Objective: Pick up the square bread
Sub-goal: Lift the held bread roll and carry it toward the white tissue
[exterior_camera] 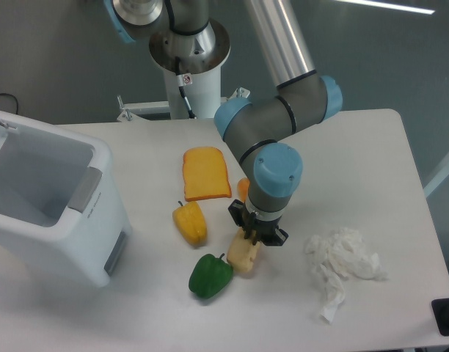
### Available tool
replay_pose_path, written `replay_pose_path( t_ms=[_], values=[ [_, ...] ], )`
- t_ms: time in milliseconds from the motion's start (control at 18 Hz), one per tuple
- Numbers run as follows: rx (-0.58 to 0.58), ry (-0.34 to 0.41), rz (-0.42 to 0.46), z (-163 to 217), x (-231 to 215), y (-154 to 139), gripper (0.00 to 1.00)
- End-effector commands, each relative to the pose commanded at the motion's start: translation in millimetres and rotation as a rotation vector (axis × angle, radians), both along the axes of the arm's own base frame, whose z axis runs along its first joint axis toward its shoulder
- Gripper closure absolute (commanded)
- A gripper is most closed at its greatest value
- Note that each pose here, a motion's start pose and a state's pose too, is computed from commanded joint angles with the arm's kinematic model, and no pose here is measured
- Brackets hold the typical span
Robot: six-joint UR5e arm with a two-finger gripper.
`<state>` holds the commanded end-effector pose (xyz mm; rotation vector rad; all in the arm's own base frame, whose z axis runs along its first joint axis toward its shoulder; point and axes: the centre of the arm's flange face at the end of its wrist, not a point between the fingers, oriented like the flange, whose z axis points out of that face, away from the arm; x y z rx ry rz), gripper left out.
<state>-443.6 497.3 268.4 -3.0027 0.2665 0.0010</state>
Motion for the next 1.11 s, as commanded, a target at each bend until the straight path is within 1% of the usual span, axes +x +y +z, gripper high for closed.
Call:
replay_pose_path(
  t_ms=[111, 222, 278, 389, 444, 611, 778, 944, 1111],
  values=[
    [0.026, 0.036, 0.014, 20.5, -16.3, 0.5, 0.80],
    [0.045, 0.054, 0.026, 32.2, -29.3, -3.5, 0.82],
    [0.053, 0.060, 0.024, 36.9, -31.9, -3.7, 0.91],
    [0.060, 0.070, 0.027, 43.6, -35.1, -5.2, 0.98],
    [0.065, 0.078, 0.028, 48.3, -37.1, -5.2, 1.00],
    [0.083, 0.101, 0.032, 62.7, -44.1, -4.1, 1.00],
    [0.122, 0.099, 0.044, 73.8, -51.7, -7.5, 1.00],
    [0.144, 0.116, 0.050, 87.9, -58.0, -9.9, 1.00],
    [0.178, 0.107, 0.059, 94.2, -65.8, -13.3, 1.00]
  ],
)
